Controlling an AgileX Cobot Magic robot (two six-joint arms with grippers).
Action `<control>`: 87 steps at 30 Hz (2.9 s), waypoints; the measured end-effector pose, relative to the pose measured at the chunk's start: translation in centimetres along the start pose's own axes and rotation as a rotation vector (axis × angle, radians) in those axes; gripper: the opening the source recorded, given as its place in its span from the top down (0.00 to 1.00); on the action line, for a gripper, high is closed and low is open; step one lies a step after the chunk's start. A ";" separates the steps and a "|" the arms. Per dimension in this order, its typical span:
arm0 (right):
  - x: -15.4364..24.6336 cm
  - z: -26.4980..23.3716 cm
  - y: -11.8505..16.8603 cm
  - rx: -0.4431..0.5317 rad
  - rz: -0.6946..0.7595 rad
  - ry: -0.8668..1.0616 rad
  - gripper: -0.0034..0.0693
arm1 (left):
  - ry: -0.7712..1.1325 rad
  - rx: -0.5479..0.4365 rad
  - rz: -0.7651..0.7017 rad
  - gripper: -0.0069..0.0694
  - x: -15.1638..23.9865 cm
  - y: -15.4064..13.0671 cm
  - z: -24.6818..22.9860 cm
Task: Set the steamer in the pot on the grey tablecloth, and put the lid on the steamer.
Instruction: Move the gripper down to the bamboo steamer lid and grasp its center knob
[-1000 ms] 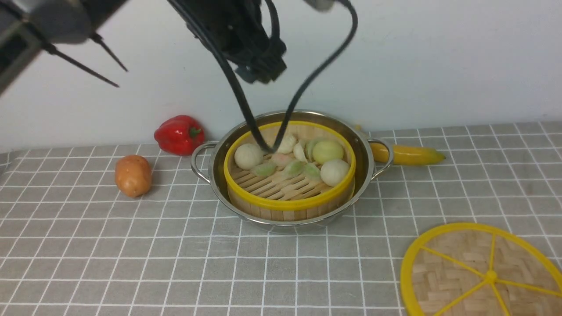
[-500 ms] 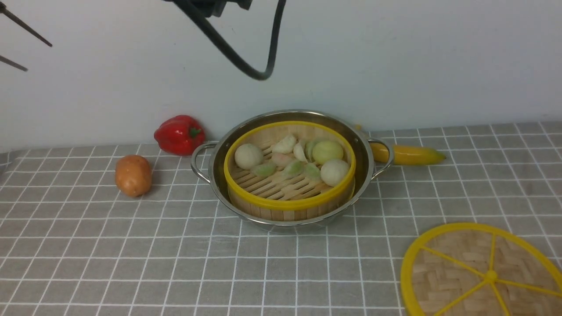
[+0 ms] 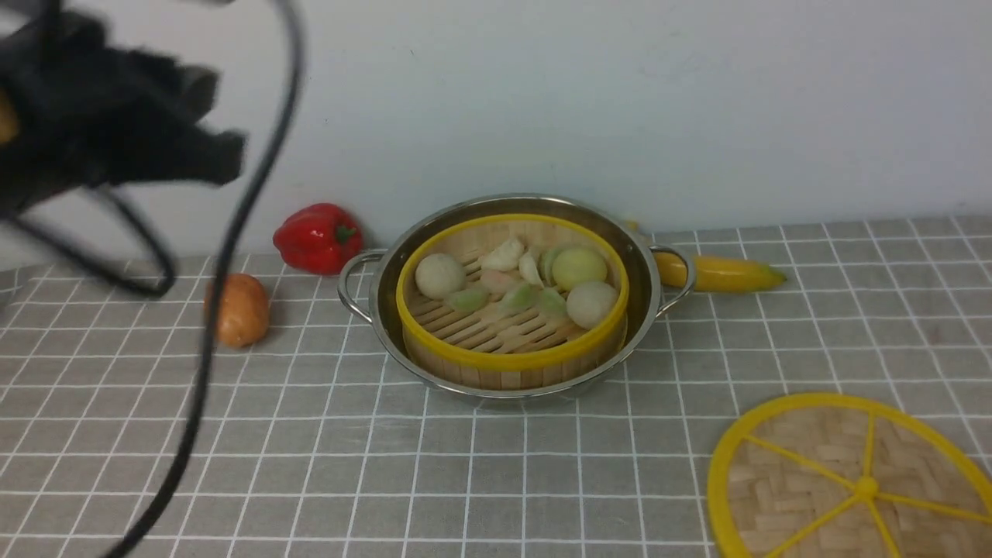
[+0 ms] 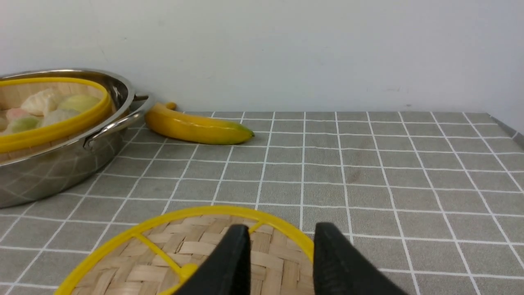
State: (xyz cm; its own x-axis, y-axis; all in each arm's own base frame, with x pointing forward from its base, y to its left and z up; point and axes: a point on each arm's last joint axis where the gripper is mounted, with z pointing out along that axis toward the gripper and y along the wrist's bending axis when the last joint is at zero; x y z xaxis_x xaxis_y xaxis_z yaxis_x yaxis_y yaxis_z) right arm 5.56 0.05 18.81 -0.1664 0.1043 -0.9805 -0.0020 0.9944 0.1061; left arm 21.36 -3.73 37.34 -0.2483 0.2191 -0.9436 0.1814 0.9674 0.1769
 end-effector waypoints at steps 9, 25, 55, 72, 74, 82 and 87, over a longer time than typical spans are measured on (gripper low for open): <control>0.0 0.0 0.0 0.000 0.000 0.000 0.62 | -0.055 -0.299 -0.232 0.66 15.8 1.0 -7.9; 0.0 0.0 0.0 0.000 0.000 0.000 0.62 | 0.002 -0.364 -0.273 0.62 23.3 -1.3 -10.6; 0.0 0.0 0.0 0.000 0.000 0.000 0.62 | 0.007 -0.365 -0.292 0.59 23.4 -1.3 -10.6; -0.5 0.0 0.2 -0.019 0.049 -0.039 0.62 | 0.006 -0.366 -0.293 0.59 23.4 -1.3 -10.6; -1.5 -0.3 0.3 -0.028 0.065 -0.068 0.62 | 0.006 -0.366 -0.293 0.59 23.4 -1.3 -10.6; -11.3 -5.5 1.4 -0.068 0.055 -0.334 0.62 | 0.006 -0.366 -0.293 0.59 23.4 -1.3 -10.6; -13.2 -7.2 1.6 -0.074 0.059 -0.343 0.62 | 0.006 -0.366 -0.293 0.59 23.4 -1.3 -10.6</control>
State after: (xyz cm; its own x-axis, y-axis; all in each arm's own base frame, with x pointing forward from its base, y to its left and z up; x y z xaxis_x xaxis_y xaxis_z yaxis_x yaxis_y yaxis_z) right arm 0.60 0.09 33.08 0.1724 0.1747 -0.9694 -0.0754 0.9836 0.1638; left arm 5.19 1.49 18.02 -0.2452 -0.0699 -0.9670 -0.2442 0.9697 -0.0082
